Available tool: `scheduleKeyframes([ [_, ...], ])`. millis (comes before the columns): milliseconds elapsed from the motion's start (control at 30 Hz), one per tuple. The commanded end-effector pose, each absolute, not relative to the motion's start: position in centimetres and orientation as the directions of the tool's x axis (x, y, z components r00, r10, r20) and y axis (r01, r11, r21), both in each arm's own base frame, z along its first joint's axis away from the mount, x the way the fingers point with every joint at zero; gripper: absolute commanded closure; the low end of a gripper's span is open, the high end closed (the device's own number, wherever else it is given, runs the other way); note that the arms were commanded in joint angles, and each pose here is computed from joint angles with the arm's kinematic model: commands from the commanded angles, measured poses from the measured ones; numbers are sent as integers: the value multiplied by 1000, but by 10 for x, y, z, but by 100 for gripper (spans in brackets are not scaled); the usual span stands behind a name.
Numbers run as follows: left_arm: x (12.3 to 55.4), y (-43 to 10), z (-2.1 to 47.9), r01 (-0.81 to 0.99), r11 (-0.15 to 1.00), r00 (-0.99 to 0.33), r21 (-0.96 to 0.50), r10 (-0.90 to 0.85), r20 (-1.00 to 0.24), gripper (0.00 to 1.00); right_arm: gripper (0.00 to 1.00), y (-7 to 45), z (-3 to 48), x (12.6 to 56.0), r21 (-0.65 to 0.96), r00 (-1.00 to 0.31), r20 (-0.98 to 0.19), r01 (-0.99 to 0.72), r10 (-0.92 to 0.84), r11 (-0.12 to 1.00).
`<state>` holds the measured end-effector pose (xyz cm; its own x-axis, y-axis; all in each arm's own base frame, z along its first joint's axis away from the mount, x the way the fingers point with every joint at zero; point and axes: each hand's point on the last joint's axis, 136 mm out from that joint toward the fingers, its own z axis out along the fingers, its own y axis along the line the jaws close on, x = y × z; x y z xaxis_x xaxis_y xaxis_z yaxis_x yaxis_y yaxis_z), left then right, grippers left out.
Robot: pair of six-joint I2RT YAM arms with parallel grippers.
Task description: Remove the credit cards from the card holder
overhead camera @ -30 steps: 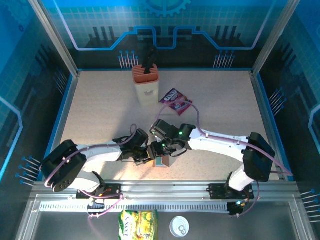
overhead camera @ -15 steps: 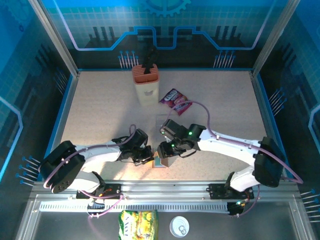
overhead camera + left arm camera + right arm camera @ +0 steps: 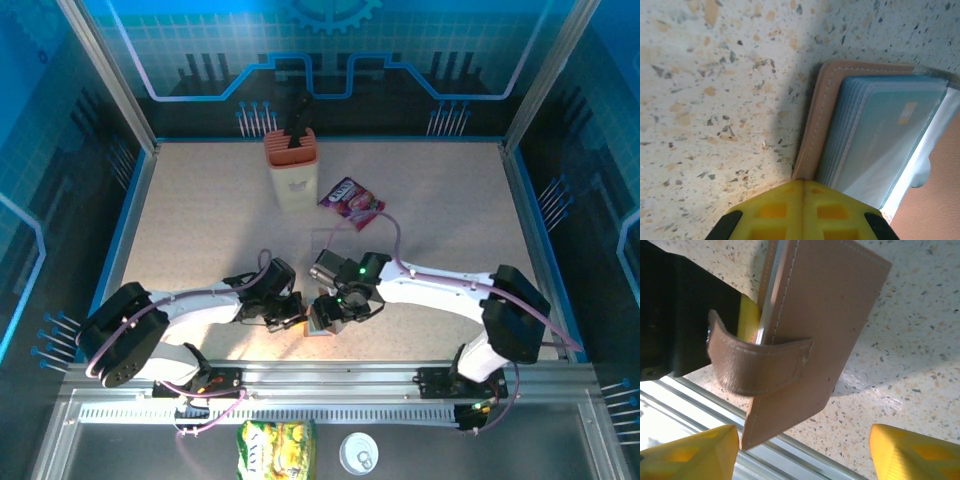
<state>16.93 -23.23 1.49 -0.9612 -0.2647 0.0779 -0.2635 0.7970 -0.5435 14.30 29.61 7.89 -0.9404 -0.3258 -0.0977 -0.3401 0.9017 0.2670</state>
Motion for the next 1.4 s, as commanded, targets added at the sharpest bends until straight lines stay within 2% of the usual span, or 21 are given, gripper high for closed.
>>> scheduleKeyframes([
  [0,158,-220,9,-282,824,-958,-492,-265,105,100,30,293,72,142,205,-941,-70,-339,-332,918],
  [200,158,-218,10,-281,825,-958,-491,-269,98,100,34,266,71,148,100,-947,-73,-320,-313,942],
  [433,162,-221,20,-269,823,-961,-501,-264,83,100,45,229,80,155,134,-968,-100,-244,-232,961],
  [533,167,-224,31,-252,819,-964,-516,-257,64,100,53,222,75,157,184,-976,-93,-211,-197,960],
  [767,181,-233,75,-191,802,-971,-566,-239,-10,100,80,225,62,156,301,-985,-75,-174,-158,938],
  [900,186,-245,95,-163,780,-974,-604,-223,-25,100,89,230,59,154,338,-987,-69,-160,-145,928],
  [1133,187,-280,95,-109,785,-989,-610,-149,-15,100,93,231,47,148,373,-992,-48,-129,-119,919],
  [1367,186,-323,63,-73,809,-997,-583,-63,37,100,92,230,38,147,364,-993,-33,-121,-117,924],
])
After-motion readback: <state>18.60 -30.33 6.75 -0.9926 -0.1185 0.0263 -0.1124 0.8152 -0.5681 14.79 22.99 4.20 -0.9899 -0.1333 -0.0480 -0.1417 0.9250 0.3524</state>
